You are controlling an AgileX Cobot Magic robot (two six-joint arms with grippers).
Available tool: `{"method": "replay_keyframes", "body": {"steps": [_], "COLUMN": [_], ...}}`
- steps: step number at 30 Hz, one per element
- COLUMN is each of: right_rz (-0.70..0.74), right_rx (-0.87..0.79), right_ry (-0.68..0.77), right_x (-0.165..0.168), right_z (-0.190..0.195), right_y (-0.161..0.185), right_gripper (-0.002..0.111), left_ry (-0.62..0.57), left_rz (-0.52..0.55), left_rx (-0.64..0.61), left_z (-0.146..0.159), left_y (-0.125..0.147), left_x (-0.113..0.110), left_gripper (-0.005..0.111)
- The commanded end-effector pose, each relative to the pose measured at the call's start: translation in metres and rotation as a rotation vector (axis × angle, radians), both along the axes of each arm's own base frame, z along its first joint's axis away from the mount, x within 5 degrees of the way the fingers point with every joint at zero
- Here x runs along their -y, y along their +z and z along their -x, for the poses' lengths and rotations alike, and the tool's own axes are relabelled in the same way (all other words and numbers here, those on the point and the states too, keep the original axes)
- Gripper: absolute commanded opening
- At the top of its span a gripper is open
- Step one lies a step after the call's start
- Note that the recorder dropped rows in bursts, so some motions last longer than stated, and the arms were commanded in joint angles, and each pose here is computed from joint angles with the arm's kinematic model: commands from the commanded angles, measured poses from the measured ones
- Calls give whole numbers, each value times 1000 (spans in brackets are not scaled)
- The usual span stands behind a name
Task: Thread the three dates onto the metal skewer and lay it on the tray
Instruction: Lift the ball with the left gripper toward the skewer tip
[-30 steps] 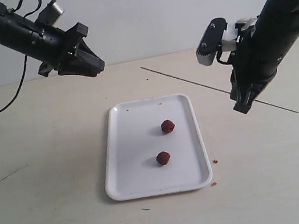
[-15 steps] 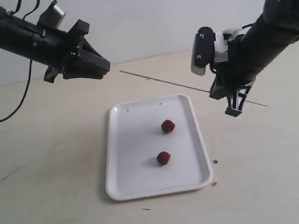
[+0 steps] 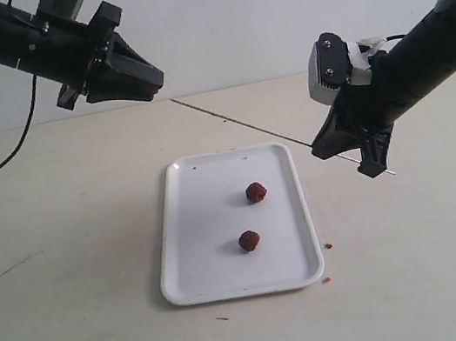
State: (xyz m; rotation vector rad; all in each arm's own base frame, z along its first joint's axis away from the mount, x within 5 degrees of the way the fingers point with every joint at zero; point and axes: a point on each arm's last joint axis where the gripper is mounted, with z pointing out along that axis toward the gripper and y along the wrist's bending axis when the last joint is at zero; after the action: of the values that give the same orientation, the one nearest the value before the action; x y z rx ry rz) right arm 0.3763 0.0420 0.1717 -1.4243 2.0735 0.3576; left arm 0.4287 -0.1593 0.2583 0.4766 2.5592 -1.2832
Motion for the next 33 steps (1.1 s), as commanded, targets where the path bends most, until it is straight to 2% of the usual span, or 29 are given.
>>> {"method": "replay_keyframes", "body": {"steps": [1,12,20,33], "right_rz": [-28,-28,-30,-41], "right_rx": [6,41,38,21], "right_ry": [16,-44,-43,-32], "right_x": [0,2,2,1], "right_z": [1,-5,-4,-3], "right_y": [1,2,2,2], "right_gripper": [0,0,0,0], "left_ry": [11,19,28,24], "left_rz": [45,16,65,71], "left_rx": [-15,-51,-58,-51], "left_z": [2,6,5,5], "left_y": [4,-2,2,2], "left_x": [3,1,3,3], "left_gripper": [30,30,30,30]}}
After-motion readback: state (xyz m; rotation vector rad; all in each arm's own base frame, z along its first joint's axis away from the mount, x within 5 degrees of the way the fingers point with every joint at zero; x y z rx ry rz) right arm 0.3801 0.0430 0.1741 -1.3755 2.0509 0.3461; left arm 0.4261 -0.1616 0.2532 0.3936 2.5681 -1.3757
